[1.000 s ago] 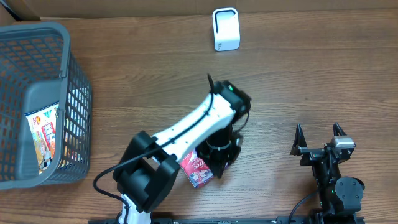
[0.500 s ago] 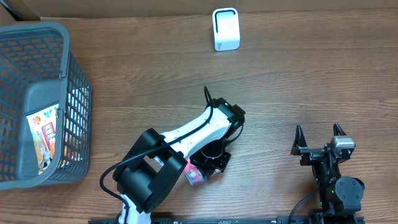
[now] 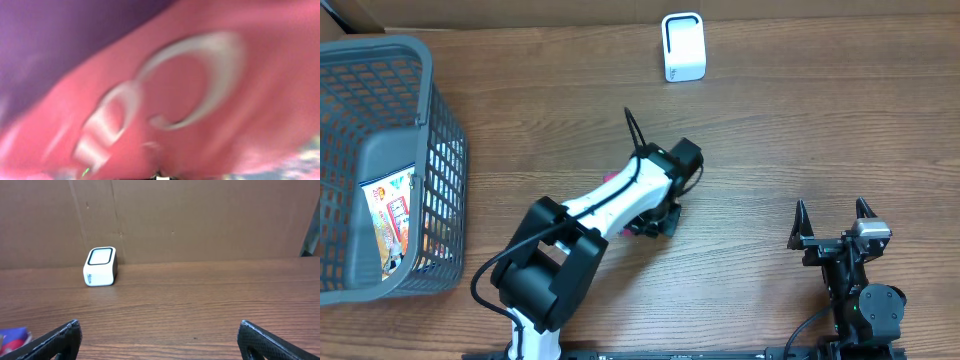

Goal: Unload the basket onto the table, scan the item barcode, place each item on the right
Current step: 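Lift the red pack out and place it on the table center, then reach the left gripper back into the basket and grasp the orange box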

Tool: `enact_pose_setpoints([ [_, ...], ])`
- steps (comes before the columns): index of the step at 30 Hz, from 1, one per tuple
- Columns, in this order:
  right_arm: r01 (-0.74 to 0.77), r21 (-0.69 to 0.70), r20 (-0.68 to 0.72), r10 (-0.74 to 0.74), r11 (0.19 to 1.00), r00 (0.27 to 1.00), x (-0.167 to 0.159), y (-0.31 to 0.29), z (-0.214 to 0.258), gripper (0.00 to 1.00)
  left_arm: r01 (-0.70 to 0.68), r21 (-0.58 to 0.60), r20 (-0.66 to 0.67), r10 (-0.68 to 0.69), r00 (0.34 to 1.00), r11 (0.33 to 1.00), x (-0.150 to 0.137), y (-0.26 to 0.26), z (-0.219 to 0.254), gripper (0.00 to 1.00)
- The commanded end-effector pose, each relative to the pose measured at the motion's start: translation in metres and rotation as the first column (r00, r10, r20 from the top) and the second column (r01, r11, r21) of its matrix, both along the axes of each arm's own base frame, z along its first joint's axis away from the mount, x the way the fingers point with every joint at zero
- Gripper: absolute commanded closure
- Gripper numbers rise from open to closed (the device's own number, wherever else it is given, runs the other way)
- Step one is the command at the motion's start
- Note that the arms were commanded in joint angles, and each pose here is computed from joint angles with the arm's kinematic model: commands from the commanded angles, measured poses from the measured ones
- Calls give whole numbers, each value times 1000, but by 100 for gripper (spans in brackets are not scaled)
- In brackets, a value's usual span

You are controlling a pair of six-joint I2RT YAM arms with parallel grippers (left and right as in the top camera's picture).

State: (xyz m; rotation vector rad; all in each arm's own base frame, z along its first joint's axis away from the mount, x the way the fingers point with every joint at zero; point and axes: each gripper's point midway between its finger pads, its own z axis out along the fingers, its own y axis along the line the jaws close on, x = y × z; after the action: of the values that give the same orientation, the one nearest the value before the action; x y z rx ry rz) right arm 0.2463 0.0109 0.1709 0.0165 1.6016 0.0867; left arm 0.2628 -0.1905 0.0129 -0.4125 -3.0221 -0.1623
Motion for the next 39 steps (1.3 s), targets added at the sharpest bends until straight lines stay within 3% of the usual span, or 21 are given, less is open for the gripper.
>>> enact_pose_setpoints([
  [1, 6, -4, 7, -6, 1000, 1000, 0, -1, -1, 0, -5, 5, 53, 5, 999, 1000, 26, 11, 14, 96],
  [5, 6, -4, 7, -6, 1000, 1000, 0, -1, -1, 0, -32, -10, 72, 32, 997, 999, 49, 18, 49, 96],
  [14, 6, -4, 7, -6, 1000, 1000, 0, -1, -1, 0, -105, -126, 247, 134, 960, 986, 98, 28, 191, 96],
  [19, 6, -4, 7, -6, 1000, 1000, 0, -1, -1, 0, -120, -216, 395, 200, 897, 969, 108, 49, 276, 79],
  [21, 6, -4, 7, -6, 1000, 1000, 0, -1, -1, 0, -90, -268, 482, 214, 850, 959, 114, 61, 311, 51],
  [23, 6, -4, 7, -6, 1000, 1000, 0, -1, -1, 0, -119, -309, 551, 280, 786, 943, 113, 83, 343, 37],
  [25, 6, -4, 7, -6, 1000, 1000, 0, -1, -1, 0, -157, -341, 602, 344, 720, 927, 108, 112, 370, 2],
  [29, 6, -4, 7, -6, 1000, 1000, 0, -1, -1, 0, -305, -381, 670, 488, 559, 873, 83, 192, 409, 0],
  [34, 6, -4, 7, -6, 1000, 1000, 0, -1, -1, 0, -522, -415, 703, 627, 336, 745, 43, 290, 432, 0],
  [39, 6, -4, 7, -6, 1000, 1000, 0, -1, -1, 0, -689, -389, 691, 688, 221, 612, 16, 360, 422, 0],
])
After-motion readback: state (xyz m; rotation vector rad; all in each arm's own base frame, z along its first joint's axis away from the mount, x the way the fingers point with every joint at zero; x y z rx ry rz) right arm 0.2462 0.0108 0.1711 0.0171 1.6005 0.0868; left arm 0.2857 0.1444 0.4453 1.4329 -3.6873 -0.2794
